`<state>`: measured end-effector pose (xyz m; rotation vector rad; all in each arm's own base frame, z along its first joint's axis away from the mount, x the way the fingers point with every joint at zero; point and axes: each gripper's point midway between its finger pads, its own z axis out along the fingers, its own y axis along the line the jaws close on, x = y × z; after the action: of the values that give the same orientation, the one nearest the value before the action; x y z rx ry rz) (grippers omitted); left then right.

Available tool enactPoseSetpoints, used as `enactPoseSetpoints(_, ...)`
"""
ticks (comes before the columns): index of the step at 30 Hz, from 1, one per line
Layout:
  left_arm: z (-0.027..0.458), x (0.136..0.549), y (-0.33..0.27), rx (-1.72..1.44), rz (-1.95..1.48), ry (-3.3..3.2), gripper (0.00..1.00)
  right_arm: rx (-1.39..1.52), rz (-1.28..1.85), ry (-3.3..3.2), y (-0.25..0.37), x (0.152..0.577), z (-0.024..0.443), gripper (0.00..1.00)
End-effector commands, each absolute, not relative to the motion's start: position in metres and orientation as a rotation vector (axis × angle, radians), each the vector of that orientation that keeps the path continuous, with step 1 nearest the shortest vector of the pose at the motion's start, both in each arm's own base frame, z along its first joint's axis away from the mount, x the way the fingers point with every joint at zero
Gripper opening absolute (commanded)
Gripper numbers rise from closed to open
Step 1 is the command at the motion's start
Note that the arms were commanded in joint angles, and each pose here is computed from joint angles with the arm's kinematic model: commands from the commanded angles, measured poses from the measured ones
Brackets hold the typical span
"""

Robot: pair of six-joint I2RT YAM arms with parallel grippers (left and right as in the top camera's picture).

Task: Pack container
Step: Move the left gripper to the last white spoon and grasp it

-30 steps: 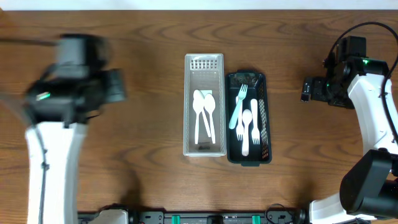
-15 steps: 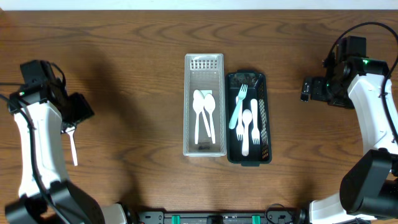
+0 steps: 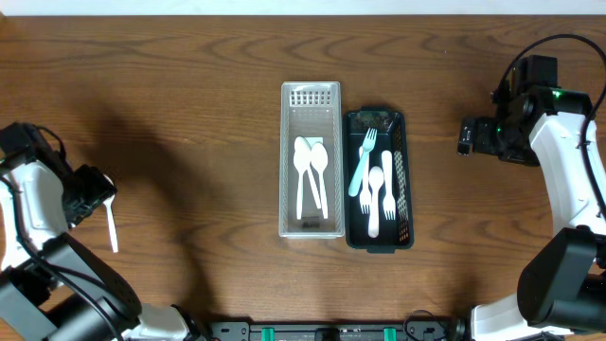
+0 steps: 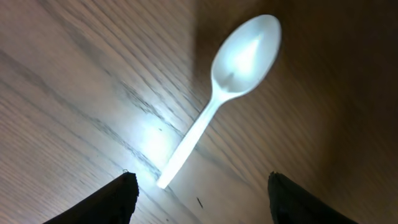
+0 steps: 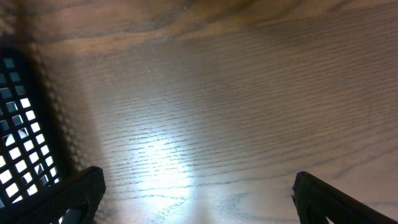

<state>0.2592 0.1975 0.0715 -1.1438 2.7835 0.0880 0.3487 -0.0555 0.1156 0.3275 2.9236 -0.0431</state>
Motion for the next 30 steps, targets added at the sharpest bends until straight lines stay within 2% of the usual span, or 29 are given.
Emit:
enactPoseSetpoints(1, 0.057, 0.261, 0.199, -1.104, 0.069, 2.833, 0.7, 0.316, -0.041, 2.921, -0.057, 0.348, 0.117, 0.99)
enactPoseSetpoints(5, 0.041, 0.263, 0.2, -1.089, 0.058, 2.872, 0.71, 0.316, -0.041, 2.922, -0.057, 0.348, 0.117, 0.99)
enactPoseSetpoints(12, 0.008, 0.263, 0.2, -1.061, 0.028, 2.951, 0.79, 0.305, -0.044, 2.923, -0.057, 0.348, 0.117, 0.99)
enactPoseSetpoints(17, -0.011, 0.264, 0.194, -1.023, -0.043, 3.0, 0.78, 0.304, -0.044, 2.923, -0.057, 0.348, 0.117, 0.99)
enactPoseSetpoints(21, -0.02, 0.262, 0.191, -1.046, -0.068, 3.02, 0.5, 0.305, -0.044, 2.922, -0.057, 0.348, 0.117, 0.99)
enactPoseSetpoints(24, -0.022, 0.264, 0.187, -1.045, -0.106, 3.015, 0.42, 0.305, -0.044, 2.922, -0.057, 0.348, 0.117, 0.99)
enactPoseSetpoints(30, -0.021, 0.264, 0.186, -1.045, -0.11, 3.016, 0.13, 0.305, -0.044, 2.925, -0.057, 0.347, 0.117, 0.99)
